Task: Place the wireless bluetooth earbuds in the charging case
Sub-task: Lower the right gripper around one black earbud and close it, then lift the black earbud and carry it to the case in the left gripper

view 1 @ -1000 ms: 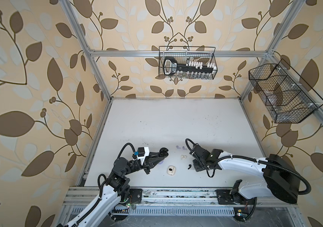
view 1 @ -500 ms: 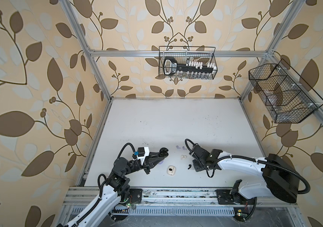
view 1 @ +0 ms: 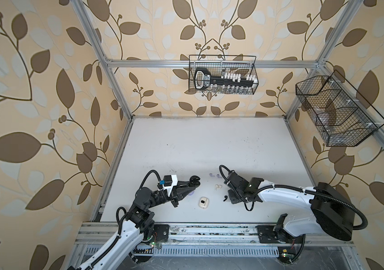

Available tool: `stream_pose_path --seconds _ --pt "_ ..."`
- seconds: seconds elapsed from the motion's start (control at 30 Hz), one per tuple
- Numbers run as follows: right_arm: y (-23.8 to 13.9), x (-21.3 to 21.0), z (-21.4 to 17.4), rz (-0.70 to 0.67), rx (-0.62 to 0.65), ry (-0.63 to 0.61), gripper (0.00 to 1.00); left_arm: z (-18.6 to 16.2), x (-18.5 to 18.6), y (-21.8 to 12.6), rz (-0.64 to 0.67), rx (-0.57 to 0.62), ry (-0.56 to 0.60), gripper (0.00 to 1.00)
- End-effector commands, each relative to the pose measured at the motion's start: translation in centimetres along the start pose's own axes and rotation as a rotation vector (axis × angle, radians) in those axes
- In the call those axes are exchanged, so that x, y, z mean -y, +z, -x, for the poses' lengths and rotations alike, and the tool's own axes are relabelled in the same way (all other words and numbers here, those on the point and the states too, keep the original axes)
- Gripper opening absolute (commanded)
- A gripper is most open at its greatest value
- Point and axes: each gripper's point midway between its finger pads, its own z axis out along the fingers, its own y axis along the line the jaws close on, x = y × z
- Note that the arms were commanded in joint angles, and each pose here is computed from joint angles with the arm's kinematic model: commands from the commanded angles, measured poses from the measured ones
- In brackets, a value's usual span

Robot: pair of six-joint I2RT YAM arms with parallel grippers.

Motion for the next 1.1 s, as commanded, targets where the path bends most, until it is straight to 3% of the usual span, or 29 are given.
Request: stream_pose_path --seconds 0.0,0.33,0.53,0.83,1.07 --pt "0.3 0.9 -1.1 -0.049 -0.039 -0.01 0.24 1.2 0.6 0.0 -0.022 0.039 0.046 0.0" --pt "-3.2 0.5 1.6 -0.003 0.086 0.045 0.2 1.2 0.6 0.0 -0.021 0.039 0.048 0.0" --pt "-9.4 -1.6 6.2 0.067 0.321 0.098 0.19 1.1 0.3 0.0 -0.005 0.041 0.051 0.0" --pt "-21.7 -11.4 11.9 0.361 0.717 0.093 0.17 1.0 -1.1 -0.5 0.094 0.046 0.057 0.0" --pt "-26.9 -17.8 12.1 0.572 0.892 0.124 0.15 1.6 -0.7 -0.7 0.089 0.073 0.082 0.0"
